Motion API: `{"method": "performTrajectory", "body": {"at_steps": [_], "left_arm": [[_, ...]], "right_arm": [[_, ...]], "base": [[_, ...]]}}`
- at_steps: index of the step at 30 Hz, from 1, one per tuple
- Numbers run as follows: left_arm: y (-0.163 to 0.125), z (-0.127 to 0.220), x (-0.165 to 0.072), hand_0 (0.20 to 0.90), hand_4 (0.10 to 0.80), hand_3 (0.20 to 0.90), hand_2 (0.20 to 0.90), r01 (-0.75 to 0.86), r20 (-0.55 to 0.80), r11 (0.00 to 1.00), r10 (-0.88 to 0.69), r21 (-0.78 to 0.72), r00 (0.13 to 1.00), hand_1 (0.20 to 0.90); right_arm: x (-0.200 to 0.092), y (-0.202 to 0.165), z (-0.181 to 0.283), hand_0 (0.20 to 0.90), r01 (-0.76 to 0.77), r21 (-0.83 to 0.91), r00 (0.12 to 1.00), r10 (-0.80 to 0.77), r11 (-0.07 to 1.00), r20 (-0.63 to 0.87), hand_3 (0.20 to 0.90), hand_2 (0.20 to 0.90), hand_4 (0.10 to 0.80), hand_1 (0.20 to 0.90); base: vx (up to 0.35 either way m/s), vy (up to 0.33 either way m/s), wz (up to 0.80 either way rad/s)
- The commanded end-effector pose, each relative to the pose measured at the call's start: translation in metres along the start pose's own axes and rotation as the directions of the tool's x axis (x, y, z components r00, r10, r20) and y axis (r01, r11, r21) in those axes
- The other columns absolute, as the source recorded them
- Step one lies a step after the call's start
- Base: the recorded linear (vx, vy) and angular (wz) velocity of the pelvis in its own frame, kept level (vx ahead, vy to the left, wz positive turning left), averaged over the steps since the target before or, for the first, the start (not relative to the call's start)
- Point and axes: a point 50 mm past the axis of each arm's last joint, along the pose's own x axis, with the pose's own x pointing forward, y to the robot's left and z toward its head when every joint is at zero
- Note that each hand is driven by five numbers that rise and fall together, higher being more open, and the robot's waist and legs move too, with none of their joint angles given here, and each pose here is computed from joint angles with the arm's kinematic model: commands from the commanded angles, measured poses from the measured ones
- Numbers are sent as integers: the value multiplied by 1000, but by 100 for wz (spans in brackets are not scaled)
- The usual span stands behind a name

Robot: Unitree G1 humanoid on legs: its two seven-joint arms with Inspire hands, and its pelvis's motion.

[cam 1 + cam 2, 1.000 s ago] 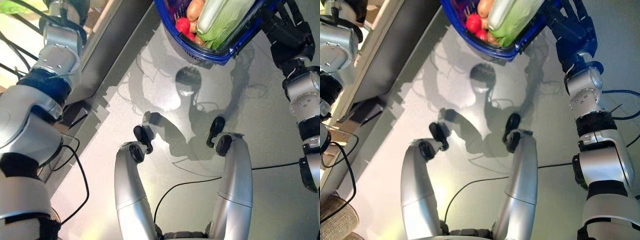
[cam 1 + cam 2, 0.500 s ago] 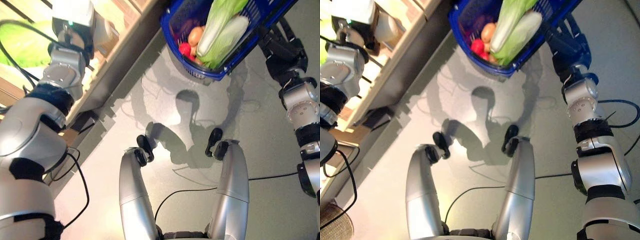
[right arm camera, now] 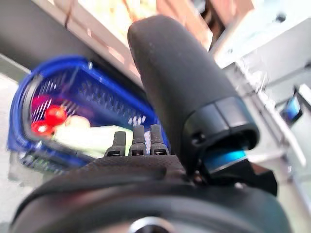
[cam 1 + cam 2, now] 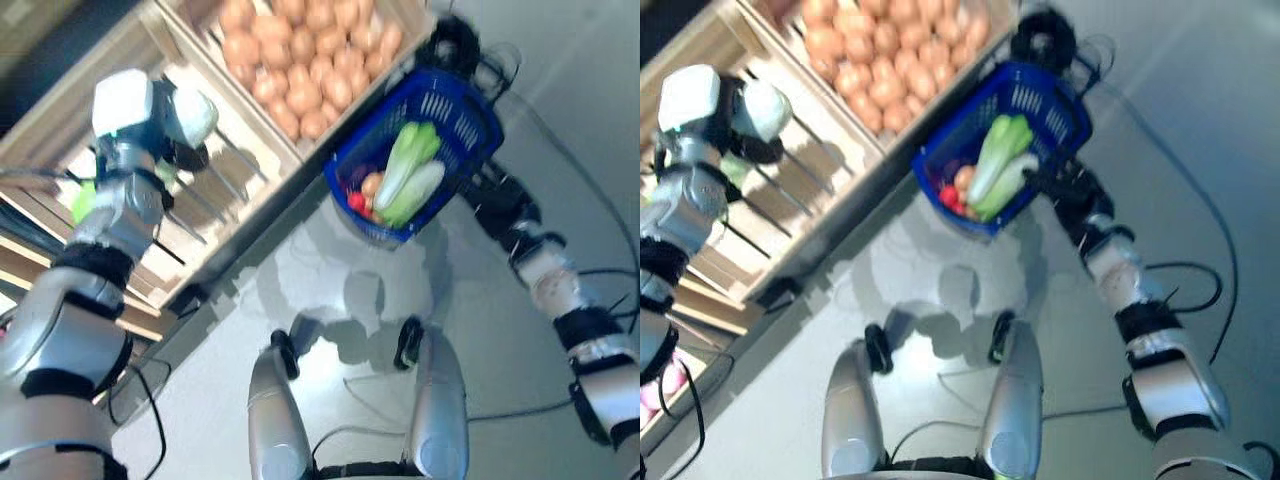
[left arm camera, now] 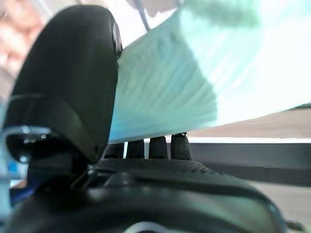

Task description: Put vegetables into the basket

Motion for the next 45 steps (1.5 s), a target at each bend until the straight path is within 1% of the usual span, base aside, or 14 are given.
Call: {"method": "performTrajectory", "body": {"at_steps": [1, 2, 4, 8, 10, 11, 12, 15, 17, 19, 27, 35, 39, 45], "left_arm": [[36, 2, 0, 300, 400, 300, 300, -111, 71, 966, 130, -234, 989, 300], [23, 3, -8, 300, 400, 300, 300, -56, 86, 939, 90, -339, 992, 300], [12, 3, -14, 300, 400, 300, 300, -22, 89, 904, 66, -428, 994, 300], [-31, 8, -37, 300, 400, 300, 300, 110, 105, 720, -52, -685, 993, 300], [-49, 15, -47, 300, 400, 300, 300, 185, 149, 611, -110, -770, 983, 300], [-53, 17, -49, 300, 400, 300, 300, 193, 152, 598, -118, -778, 981, 300], [-66, 22, -57, 300, 400, 300, 300, 228, 173, 520, -153, -823, 973, 300], [-80, 33, -67, 300, 400, 300, 300, 273, 220, 386, -177, -881, 959, 300], [-85, 40, -71, 300, 400, 300, 300, 288, 239, 337, -181, -896, 954, 300], [-96, 56, -81, 300, 400, 300, 300, 342, 302, 241, -188, -908, 934, 300], [-114, 94, -98, 300, 400, 300, 300, 455, 423, 123, -217, -882, 879, 300], [-124, 121, -112, 300, 400, 300, 300, 544, 518, 66, -231, -836, 824, 300], [-126, 129, -117, 300, 400, 300, 300, 588, 574, -11, -235, -809, 785, 300], [-134, 138, -129, 300, 400, 300, 300, 633, 653, -163, -242, -756, 717, 300]], "right_arm": [[1, 27, 14, 900, -134, -86, 982, 144, 987, 125, 900, 900, 800, 900], [-1, 35, 4, 900, -178, -127, 976, 191, 976, 104, 900, 900, 800, 900], [-3, 44, -7, 900, -235, -123, 968, 243, 964, 62, 900, 900, 800, 900], [-14, 55, -48, 900, -361, -158, 932, 350, 919, -91, 900, 900, 800, 900], [-19, 59, -62, 900, -396, -168, 916, 375, 903, -144, 900, 900, 800, 900], [-19, 60, -64, 900, -398, -165, 914, 376, 902, -151, 900, 900, 800, 900], [-22, 64, -73, 900, -425, -158, 899, 395, 891, -188, 900, 900, 800, 900], [-23, 74, -79, 900, -466, -150, 876, 431, 872, -217, 900, 900, 800, 900], [-24, 79, -83, 900, -479, -140, 867, 442, 867, -229, 900, 900, 800, 900], [-29, 88, -94, 900, -509, -113, 845, 470, 853, -256, 900, 900, 800, 900], [-32, 103, -107, 900, -529, -12, 817, 505, 849, -278, 900, 900, 800, 900], [-39, 112, -128, 900, -531, 116, 778, 537, 839, -326, 900, 900, 800, 900], [-45, 117, -137, 900, -539, 219, 740, 582, 813, -338, 900, 900, 800, 900], [-54, 130, -147, 900, -591, 350, 646, 687, 726, -334, 900, 900, 800, 900]], "base": [[159, -76, 16], [90, -58, 10], [107, -62, -2], [112, -74, 10], [80, -64, 18], [111, -85, 19], [110, -79, 12], [68, -73, 5], [50, -60, 15], [58, -76, 8], [16, -35, 4], [0, 0, 0], [17, 0, -1], [16, -1, 0]]}}
